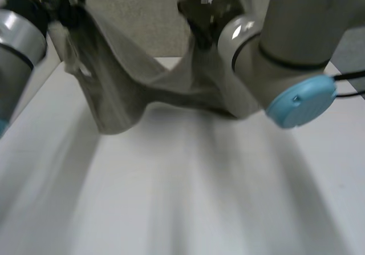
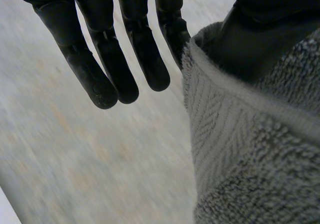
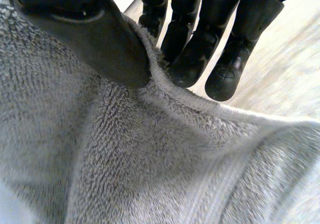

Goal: Fold the towel.

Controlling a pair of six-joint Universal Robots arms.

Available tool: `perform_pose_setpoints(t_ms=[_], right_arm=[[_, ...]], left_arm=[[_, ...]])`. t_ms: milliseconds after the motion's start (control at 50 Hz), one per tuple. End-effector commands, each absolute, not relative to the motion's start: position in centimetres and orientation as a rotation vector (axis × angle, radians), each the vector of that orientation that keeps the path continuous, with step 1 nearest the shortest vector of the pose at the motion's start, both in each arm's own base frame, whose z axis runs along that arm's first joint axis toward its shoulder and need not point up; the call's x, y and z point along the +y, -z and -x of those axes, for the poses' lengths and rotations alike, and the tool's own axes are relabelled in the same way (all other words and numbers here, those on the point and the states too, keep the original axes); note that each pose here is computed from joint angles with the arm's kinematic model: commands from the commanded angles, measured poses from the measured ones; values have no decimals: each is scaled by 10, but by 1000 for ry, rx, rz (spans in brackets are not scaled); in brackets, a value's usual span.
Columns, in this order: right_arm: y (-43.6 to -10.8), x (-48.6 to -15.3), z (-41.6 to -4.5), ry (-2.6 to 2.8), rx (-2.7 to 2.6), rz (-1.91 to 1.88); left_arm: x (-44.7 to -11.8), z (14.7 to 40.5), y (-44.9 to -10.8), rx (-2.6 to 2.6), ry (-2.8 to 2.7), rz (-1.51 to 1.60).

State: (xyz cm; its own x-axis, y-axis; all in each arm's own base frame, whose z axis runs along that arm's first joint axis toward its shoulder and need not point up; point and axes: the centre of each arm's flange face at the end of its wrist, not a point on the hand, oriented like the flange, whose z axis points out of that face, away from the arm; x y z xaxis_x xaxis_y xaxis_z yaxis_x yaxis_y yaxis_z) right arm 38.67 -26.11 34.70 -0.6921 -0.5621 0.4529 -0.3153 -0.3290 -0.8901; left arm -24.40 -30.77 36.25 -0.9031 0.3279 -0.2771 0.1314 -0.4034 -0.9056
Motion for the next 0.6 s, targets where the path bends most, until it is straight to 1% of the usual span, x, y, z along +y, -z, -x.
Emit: perform_pose_setpoints(t_ms=[20, 40, 60, 80, 120, 140, 180, 260, 380, 600], right_arm=[[-255, -262, -382, 1909, 1933, 1523], [-255, -262, -382, 1909, 1934, 1523], [-240, -262, -379, 1856, 1967, 1578], [-240, -262, -379, 1856, 1967, 1579], [-214, -268, -370, 1765, 2047, 1632], [-214, -268, -370, 1764, 2048, 1632], [-202, -280, -356, 1721, 2127, 1620], [-195, -284, -347, 1667, 2170, 1609], [-189, -275, -343, 1556, 2148, 1637], [-210, -282, -338, 1594, 2028, 1606]], left_arm=[[-310, 236, -259, -1991, -2169, 783], [-310, 236, -259, -1992, -2168, 784], [-308, 233, -239, -2045, -2111, 842], [-308, 233, -239, -2046, -2111, 842], [-304, 226, -208, -2130, -2029, 959], [-304, 226, -208, -2130, -2028, 960], [-303, 216, -192, -2179, -2000, 1029], [-302, 211, -184, -2208, -1981, 1050], [-299, 213, -183, -2203, -1970, 1054], [-298, 213, -183, -2201, -1974, 1054]])
